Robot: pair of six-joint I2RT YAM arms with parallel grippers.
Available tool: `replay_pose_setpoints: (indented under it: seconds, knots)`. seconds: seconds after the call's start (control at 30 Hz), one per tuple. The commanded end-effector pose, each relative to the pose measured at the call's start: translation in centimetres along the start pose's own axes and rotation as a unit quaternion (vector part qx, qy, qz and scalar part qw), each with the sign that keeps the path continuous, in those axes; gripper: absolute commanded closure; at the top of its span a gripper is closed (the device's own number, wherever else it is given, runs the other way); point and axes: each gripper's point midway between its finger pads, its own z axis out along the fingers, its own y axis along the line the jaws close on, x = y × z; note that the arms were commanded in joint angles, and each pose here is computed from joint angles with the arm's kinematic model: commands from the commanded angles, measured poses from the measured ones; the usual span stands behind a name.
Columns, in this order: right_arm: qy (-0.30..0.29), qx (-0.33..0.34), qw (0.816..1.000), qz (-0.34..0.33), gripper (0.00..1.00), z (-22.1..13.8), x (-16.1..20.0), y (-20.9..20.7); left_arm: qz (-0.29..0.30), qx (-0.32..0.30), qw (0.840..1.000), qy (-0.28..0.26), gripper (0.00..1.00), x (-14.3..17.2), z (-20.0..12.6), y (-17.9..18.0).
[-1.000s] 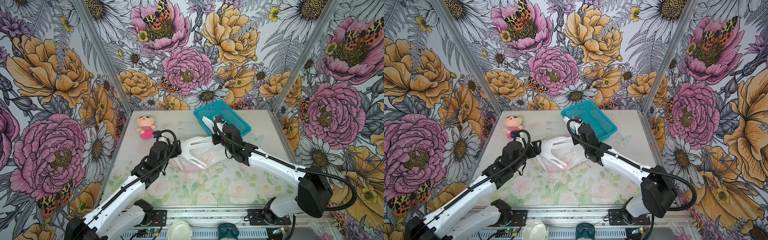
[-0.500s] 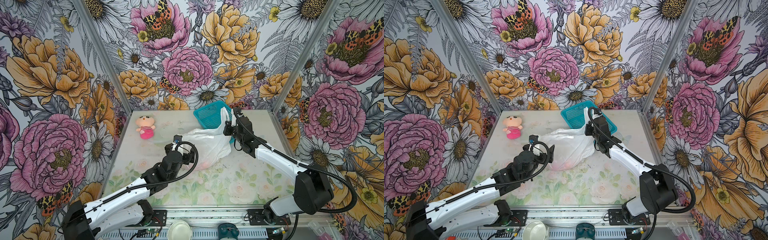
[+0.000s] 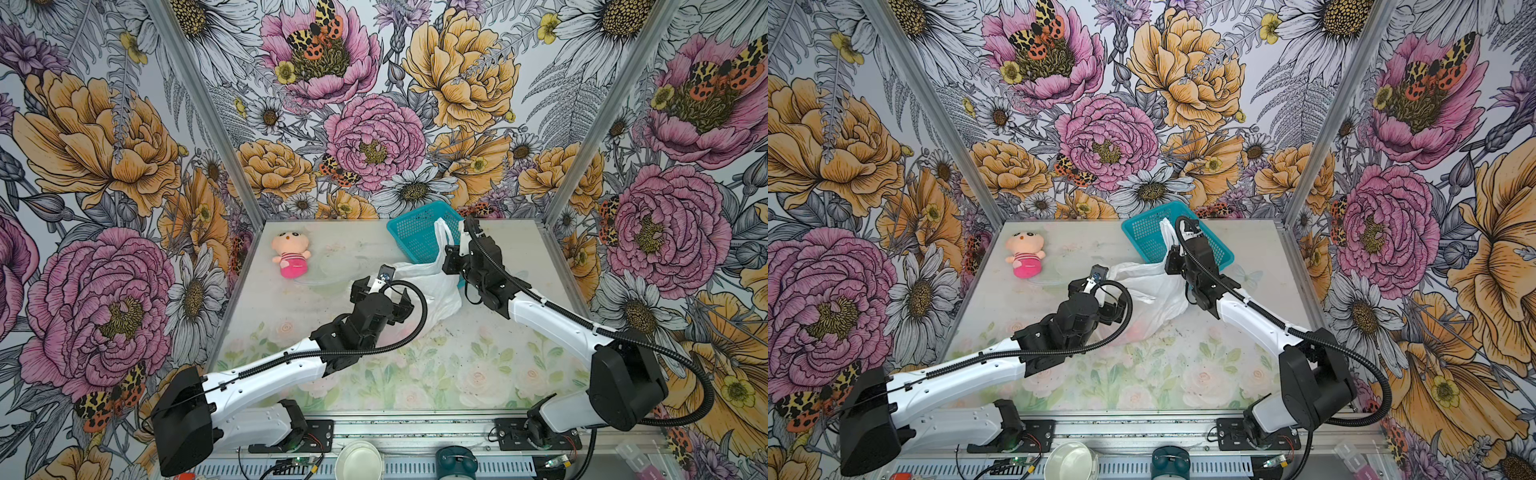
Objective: Untie the knot of the plastic bag and take out the fruit
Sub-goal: Untie the plastic bag at the center of the table.
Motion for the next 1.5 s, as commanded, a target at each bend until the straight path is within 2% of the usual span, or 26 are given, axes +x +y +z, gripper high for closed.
replay_pose_setpoints:
  seconds: [0.0,0.33,0.63,0.8,0.93,1.13,1.33,1.47]
  knots:
    - [-0.010,0.022,1.000,0.006,1.00,0.7,-1.5,-0.6,0.027,-0.010,0.999,-0.043,0.01,-2.0,-1.3,-0.3]
    - [0.001,0.040,0.999,0.007,1.00,3.0,-2.4,-2.4,0.098,0.013,0.995,-0.028,0.01,-0.6,0.0,-3.4]
    - [0.017,0.044,0.999,0.020,1.00,4.9,-2.5,-4.4,0.091,0.060,0.992,-0.062,0.01,-1.0,-1.6,-4.0]
    - [0.018,0.038,0.999,0.023,1.00,4.5,-2.6,-4.2,0.089,0.052,0.992,-0.075,0.01,-1.1,-2.0,-3.3]
    - [0.016,0.021,0.999,0.034,1.00,3.2,-2.1,-3.5,0.091,-0.009,0.995,-0.048,0.01,-0.8,-0.4,-1.4]
    - [-0.002,0.006,0.999,0.041,1.00,1.0,-2.4,-2.8,0.093,-0.007,0.995,-0.023,0.01,-0.9,2.4,-1.7]
    - [-0.010,-0.013,0.999,0.044,1.00,-0.6,-2.3,-1.7,0.077,-0.027,0.996,-0.033,0.01,-4.0,4.5,-0.6]
    - [-0.010,-0.026,0.999,0.042,1.00,-1.4,-1.9,-0.9,0.041,-0.042,0.997,-0.040,0.04,-6.4,6.4,1.5]
